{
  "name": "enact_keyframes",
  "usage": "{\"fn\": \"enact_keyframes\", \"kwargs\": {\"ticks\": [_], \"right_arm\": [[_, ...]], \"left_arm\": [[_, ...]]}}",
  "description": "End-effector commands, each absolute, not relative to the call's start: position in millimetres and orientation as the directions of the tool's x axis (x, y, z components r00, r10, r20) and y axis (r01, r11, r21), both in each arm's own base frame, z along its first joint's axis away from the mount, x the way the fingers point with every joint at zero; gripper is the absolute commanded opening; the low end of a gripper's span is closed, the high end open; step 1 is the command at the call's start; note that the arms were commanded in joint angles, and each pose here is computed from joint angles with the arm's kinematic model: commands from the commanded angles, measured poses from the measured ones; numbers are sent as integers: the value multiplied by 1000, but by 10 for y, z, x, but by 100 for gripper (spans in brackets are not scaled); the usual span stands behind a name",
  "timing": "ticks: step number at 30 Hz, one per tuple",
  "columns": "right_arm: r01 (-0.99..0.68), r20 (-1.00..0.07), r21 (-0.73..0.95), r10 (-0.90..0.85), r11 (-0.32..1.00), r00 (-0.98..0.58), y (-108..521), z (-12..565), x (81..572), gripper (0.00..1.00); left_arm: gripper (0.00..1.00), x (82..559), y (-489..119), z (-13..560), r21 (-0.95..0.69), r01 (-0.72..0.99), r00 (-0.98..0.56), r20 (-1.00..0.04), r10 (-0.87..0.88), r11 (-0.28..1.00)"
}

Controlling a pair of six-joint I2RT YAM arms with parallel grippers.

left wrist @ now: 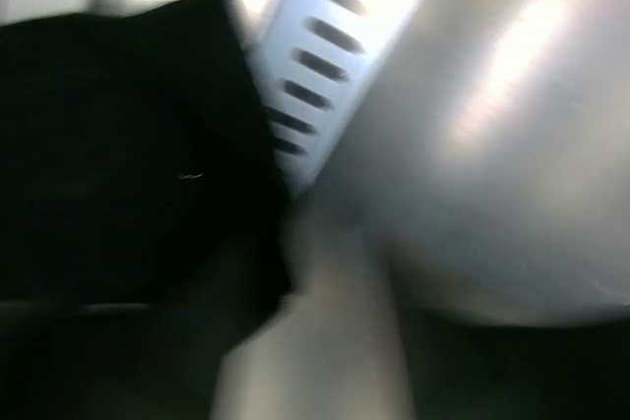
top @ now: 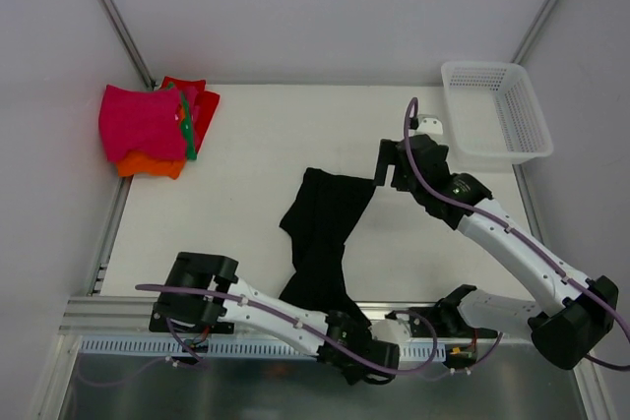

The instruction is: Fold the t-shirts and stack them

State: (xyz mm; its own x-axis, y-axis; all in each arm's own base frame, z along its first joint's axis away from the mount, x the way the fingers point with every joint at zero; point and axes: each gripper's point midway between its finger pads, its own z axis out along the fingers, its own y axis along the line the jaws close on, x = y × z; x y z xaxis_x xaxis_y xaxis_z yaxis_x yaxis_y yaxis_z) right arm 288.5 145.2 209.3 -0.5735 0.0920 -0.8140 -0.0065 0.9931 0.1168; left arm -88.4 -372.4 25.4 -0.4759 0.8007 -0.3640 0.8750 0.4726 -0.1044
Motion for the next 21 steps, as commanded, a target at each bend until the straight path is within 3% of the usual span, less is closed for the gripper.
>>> {"fn": "enact_keyframes", "kwargs": {"ticks": [1,2,6,11,17,21], "right_arm": [[-5,-824,131,106,991,-557,1415,2296,2942,99],[-10,-824,134,106,991,-557,1418,2325,2948,100],[-28,-794,163,115,986,-597,1431,2245,2956,99],[-151,-671,348,133,925,-729,1818,2007,2886,99],[-269,-530,577,102,771,-842,2353,1724,2632,100],[-269,-441,689,95,674,-892,2605,1582,2393,99]], "left_arm": [[72,-1056,-3775,494,-173,880,-473,-376,797,442],[99,-1022,-3770,532,-167,874,-483,-393,783,456],[99,-691,-3703,989,-159,814,-542,-551,634,558],[99,86,-3379,1766,-139,672,-522,-785,332,727],[99,1067,-2583,2274,-319,400,-537,-841,-63,859],[99,1259,-2274,2307,-326,352,-501,-857,-118,877]]}}
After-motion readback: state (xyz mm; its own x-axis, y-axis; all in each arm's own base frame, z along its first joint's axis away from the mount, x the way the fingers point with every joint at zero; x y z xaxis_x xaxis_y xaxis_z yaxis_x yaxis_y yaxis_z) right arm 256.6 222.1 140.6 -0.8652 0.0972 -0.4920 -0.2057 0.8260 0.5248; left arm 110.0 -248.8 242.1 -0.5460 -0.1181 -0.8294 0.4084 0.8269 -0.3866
